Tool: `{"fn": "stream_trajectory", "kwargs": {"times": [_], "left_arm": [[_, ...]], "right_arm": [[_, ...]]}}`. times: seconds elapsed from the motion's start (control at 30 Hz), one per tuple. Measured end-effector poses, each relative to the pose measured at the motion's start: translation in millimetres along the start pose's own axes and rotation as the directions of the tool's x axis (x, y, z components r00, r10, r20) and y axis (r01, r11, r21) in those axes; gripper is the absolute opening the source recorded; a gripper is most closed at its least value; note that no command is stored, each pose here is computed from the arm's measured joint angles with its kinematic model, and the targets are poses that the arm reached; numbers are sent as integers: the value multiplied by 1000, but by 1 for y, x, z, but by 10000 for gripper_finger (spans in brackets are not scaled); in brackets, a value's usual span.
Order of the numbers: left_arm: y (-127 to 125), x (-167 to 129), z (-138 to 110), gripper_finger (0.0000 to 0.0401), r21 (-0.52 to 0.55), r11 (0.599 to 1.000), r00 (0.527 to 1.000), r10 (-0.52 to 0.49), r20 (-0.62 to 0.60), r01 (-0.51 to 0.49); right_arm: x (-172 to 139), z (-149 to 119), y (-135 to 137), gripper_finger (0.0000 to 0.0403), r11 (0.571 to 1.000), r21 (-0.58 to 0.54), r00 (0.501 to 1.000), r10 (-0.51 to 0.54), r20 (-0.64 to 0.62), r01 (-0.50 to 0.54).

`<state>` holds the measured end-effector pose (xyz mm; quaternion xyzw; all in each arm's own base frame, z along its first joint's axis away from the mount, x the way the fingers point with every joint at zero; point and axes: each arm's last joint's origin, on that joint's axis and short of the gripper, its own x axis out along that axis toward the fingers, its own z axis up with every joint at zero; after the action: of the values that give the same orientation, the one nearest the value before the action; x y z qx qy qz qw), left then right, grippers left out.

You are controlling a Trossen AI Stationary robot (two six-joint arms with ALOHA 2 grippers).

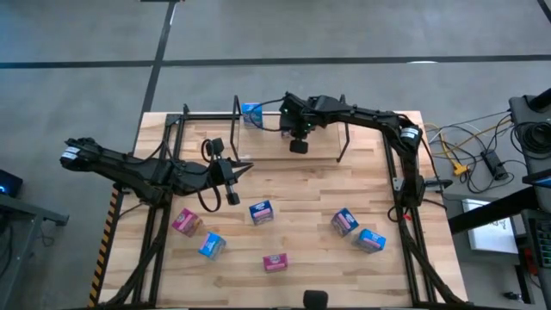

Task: Stack cereal on shelf
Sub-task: Put the top dark blue cereal box on the shelf Adjust the dark blue cereal box

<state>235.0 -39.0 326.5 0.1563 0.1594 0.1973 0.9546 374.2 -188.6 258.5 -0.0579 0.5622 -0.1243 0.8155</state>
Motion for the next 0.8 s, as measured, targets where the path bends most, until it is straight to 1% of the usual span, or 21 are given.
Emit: {"fn": "stream_trajectory", "kwargs": {"times": [0.27, 0.7, 0.8], "left_arm": [[1, 0, 0, 0, -3, 1000, 1000, 3, 2, -3], [1, 0, 0, 0, -3, 1000, 1000, 3, 2, -3], [1, 0, 0, 0, -3, 1000, 1000, 3, 2, -3]], "right_arm": [[0, 6, -3, 12, 999, 19, 997, -42, 60, 41], [0, 13, -6, 12, 997, 38, 989, -70, 128, 66], [-1, 13, -3, 12, 997, 32, 990, -67, 123, 64]]}}
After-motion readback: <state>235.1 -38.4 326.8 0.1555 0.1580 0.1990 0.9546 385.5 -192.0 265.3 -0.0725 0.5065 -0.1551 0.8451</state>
